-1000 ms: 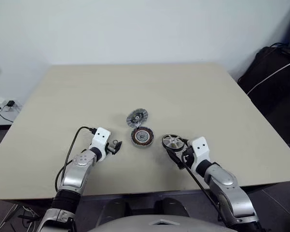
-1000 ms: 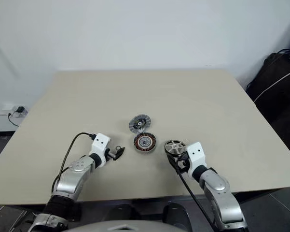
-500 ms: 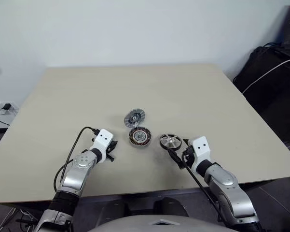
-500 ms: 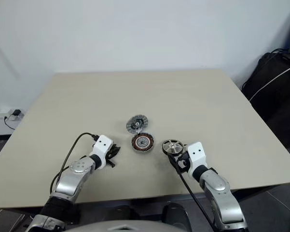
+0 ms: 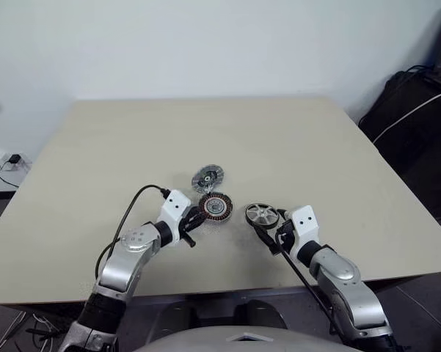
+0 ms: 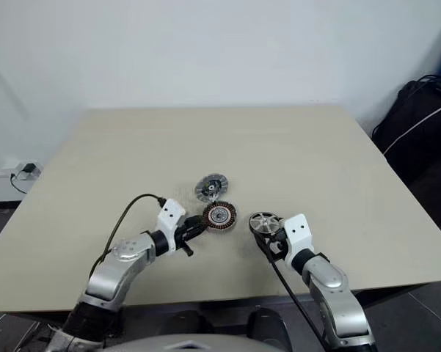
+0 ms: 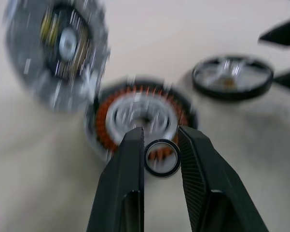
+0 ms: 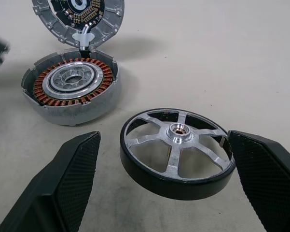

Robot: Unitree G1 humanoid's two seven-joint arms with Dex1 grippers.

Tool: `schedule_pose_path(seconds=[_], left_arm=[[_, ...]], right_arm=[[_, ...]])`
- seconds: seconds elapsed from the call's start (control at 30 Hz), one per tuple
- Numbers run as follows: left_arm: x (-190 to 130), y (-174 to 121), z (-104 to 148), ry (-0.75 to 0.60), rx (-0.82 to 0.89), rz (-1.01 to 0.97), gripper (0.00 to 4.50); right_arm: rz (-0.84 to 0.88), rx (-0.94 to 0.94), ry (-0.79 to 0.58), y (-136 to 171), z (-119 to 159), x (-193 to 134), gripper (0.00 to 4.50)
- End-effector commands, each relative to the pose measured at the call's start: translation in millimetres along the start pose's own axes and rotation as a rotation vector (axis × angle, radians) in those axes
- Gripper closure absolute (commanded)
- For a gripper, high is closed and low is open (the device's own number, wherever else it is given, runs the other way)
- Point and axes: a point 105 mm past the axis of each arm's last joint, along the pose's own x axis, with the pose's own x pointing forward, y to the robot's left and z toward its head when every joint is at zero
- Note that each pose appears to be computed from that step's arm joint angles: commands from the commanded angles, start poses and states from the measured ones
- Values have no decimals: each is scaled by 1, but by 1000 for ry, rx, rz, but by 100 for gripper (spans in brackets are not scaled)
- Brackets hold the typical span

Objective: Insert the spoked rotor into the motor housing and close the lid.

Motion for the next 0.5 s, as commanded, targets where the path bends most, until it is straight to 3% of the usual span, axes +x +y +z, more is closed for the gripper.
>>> schedule_pose_path(seconds=[0.03, 0.5], left_arm=[[15, 1, 13, -22, 52, 2, 383], [55, 11, 1, -6, 49, 33, 383]], right_arm=[[-1, -14, -52, -1, 15, 2, 0], [-17, 12, -87, 1, 21, 3, 0]])
